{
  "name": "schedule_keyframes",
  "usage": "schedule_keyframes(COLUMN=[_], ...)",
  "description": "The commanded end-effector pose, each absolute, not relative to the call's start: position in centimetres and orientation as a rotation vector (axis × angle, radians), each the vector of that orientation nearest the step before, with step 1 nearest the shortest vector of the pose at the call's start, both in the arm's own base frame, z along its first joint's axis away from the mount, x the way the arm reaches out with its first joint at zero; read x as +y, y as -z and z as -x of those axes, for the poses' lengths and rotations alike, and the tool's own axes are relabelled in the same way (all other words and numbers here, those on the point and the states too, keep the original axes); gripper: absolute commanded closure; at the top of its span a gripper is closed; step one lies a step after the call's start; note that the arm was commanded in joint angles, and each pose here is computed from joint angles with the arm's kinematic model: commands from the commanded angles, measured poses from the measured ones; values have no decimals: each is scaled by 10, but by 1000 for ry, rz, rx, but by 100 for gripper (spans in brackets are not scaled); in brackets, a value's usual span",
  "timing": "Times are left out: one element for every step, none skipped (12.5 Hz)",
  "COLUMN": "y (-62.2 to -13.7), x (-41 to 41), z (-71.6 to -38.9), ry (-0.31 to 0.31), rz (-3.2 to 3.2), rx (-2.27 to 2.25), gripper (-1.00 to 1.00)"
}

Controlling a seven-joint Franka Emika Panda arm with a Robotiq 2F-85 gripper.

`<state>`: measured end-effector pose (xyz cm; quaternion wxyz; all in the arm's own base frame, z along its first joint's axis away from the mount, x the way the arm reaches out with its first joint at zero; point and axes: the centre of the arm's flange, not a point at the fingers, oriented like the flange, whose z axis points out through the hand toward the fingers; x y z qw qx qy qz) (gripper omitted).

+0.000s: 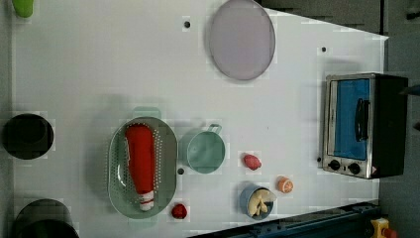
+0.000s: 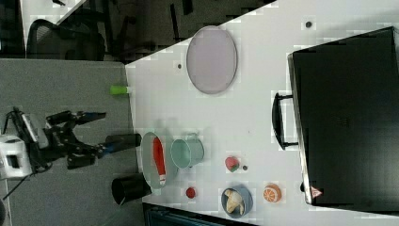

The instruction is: Pick Ketchup from the table and place it in strainer.

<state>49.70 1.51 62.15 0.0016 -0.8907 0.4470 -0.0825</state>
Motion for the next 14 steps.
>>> schedule_keyframes(y=[-597,-594,-592,-589,-589,-589,-590,-589,-585,-583,-584,-585,-585,-584], x=[-39,-49,-50,-45,-39,-34,-29,-24,-20,-17,-17,-16,-15,-14], z=[-494,-492,-493,-495,-495,-496,-496,-495,-492,-489,-490,-491,-491,-491], ry=[115,86,76,67,65,68,67,45,-8,-42,-33,-24,-25,-27], rz=[2766,2772,2781,2793,2803,2805,2800,2798,2813,2821,2820,2819,2821,2823], rx=[1490,1491,1477,1464,1449,1447,1447,1436,1434,1431,1429,1426,1423,1421], gripper=[-100,-100,-100,-100,-100,-100,-100,-100,-100,-100,-100,-100,-100,-100])
